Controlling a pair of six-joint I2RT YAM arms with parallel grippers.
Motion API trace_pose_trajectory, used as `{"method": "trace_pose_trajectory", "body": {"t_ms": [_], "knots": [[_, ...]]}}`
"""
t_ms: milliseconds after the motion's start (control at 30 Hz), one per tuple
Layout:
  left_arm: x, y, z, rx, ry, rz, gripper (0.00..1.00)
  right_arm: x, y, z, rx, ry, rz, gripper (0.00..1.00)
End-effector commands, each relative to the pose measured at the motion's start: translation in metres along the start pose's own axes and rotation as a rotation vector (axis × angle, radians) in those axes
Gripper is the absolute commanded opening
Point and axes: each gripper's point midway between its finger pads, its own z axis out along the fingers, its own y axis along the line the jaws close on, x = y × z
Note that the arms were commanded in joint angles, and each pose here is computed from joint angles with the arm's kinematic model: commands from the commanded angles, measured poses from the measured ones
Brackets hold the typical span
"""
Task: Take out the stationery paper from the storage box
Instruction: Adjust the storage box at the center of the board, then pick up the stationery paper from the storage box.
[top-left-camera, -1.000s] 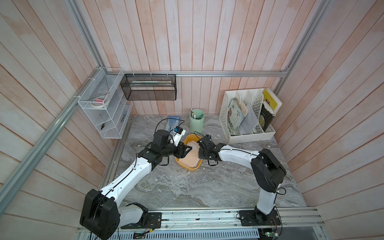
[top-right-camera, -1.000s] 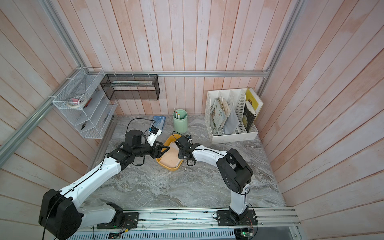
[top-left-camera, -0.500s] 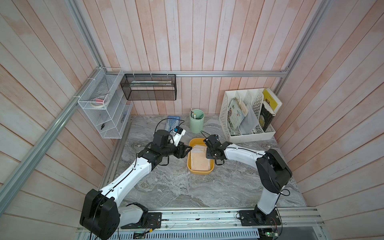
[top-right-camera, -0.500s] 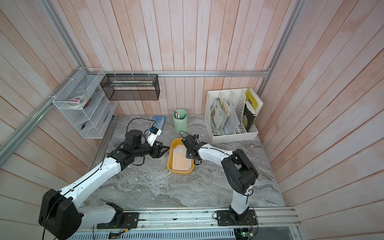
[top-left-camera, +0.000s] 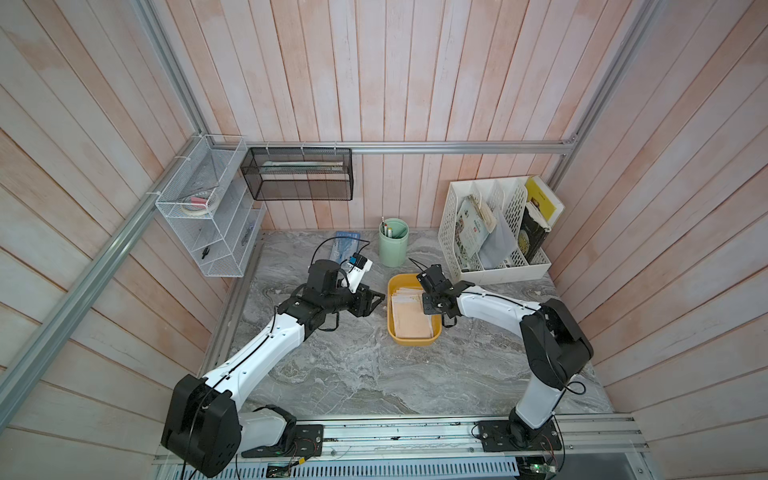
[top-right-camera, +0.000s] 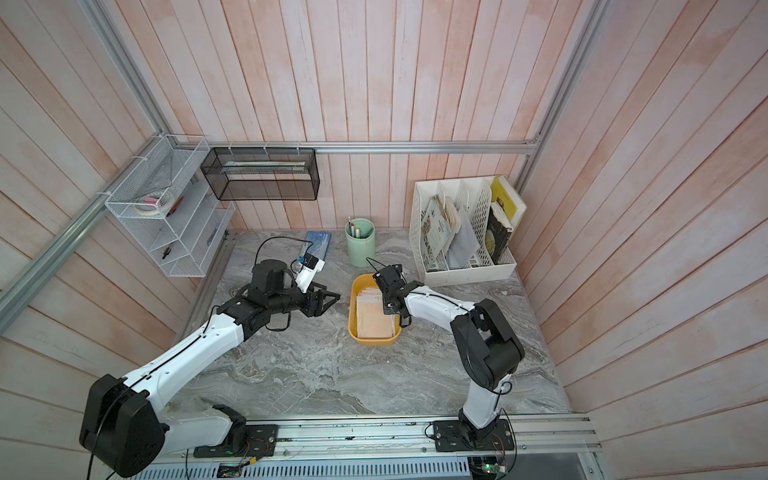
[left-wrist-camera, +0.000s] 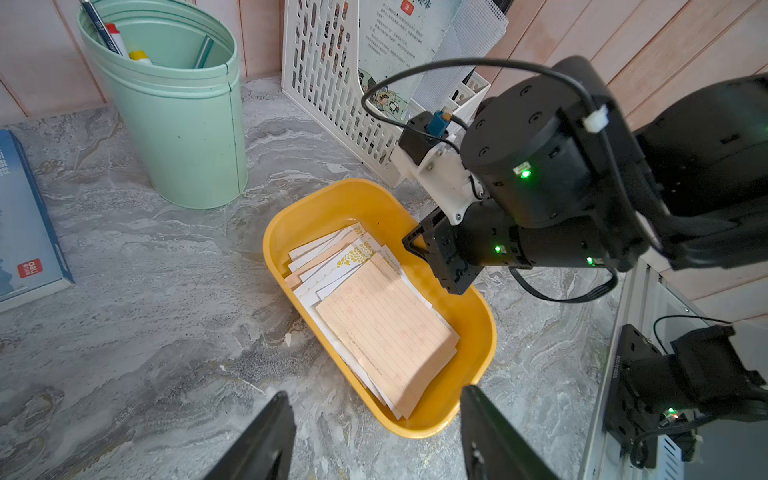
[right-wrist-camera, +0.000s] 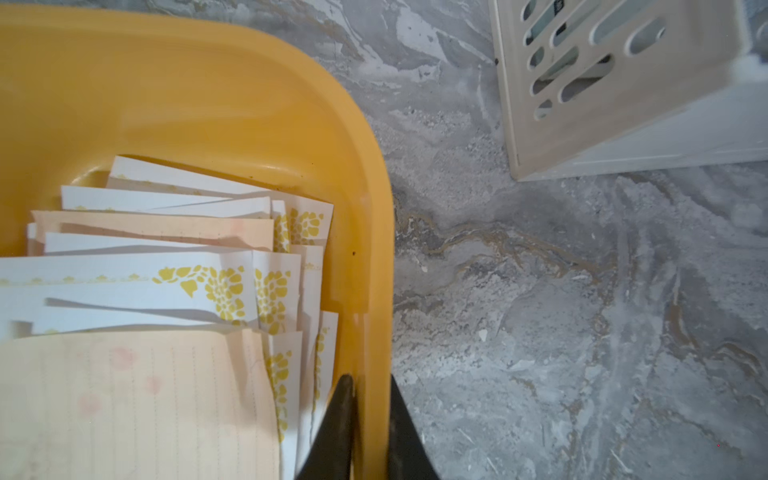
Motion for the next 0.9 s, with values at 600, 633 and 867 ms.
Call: {"method": "trace_pose_trajectory", "body": {"t_ms": [600,633,867], "knots": [[0.003,0.012,-0.006,-0.073,-0.043,-0.047,0.66,-0.036,0.062,-0.040,-0.193,-0.120,-0.070,0.36],[0.003,0.012,-0.006,-0.072,-0.042,-0.047,0.66,-0.032,0.064,-0.034,-0.193,-0.097,-0.082,0.36],[0.005,0.013,-0.006,-0.077,-0.037,-0.052,0.66,-0.017,0.049,0.003,-0.043,-0.018,-0.103,0.36]]}}
